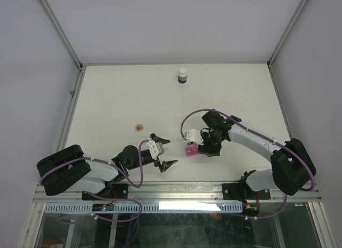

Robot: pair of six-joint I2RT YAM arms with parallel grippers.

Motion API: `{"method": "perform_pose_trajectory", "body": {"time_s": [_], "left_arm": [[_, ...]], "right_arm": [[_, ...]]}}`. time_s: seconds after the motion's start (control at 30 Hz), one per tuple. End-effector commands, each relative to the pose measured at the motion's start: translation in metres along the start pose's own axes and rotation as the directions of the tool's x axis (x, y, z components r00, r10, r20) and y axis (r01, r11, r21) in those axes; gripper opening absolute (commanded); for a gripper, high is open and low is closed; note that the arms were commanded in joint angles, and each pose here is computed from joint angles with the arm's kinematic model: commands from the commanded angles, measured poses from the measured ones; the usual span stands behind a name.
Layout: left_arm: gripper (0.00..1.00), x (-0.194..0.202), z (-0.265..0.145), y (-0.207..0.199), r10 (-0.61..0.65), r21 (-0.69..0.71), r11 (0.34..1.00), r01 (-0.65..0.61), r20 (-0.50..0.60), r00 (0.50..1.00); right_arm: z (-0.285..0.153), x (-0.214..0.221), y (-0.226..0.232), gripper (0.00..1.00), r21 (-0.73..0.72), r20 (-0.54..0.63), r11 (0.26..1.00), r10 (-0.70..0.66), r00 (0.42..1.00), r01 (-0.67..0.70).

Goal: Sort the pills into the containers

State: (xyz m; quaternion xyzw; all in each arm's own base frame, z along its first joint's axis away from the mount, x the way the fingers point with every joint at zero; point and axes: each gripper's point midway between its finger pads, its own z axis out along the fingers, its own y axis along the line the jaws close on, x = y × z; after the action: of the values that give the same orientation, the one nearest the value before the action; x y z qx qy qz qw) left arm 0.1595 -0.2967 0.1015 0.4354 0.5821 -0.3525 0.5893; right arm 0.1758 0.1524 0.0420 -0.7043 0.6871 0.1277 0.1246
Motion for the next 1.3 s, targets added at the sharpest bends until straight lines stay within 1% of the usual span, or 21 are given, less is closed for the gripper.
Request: {"method": "perform_pose_trajectory", "body": {"time_s": [0.0,0.63,1.03,1.27], "left_arm": [[0.99,-0.008,-0.003,-0.004,-0.004,0.012,1.000,0.003,0.036,0.999],[0.99,-0.010,-0.004,-0.003,-0.009,0.006,1.000,0.009,0.037,0.999],[0.99,-0.011,-0.005,-0.003,-0.011,0.007,1.000,0.010,0.038,0.999],[0.99,-0.011,-0.005,-0.004,-0.012,0.007,1.000,0.012,0.038,0.999]], "right_arm": [[-0.003,-0.005,-0.008,0.00,0.031,-0.016,1.000,0.008,1.000,-0.007],[0.001,0.000,-0.006,0.00,0.026,-0.110,1.000,0.010,0.994,-0.007],[-0.008,-0.005,-0.001,0.00,0.034,-0.082,0.999,-0.007,0.997,0.010],[-0.011,-0.004,-0.002,0.00,0.047,-0.098,0.999,-0.005,0.995,0.009]]}}
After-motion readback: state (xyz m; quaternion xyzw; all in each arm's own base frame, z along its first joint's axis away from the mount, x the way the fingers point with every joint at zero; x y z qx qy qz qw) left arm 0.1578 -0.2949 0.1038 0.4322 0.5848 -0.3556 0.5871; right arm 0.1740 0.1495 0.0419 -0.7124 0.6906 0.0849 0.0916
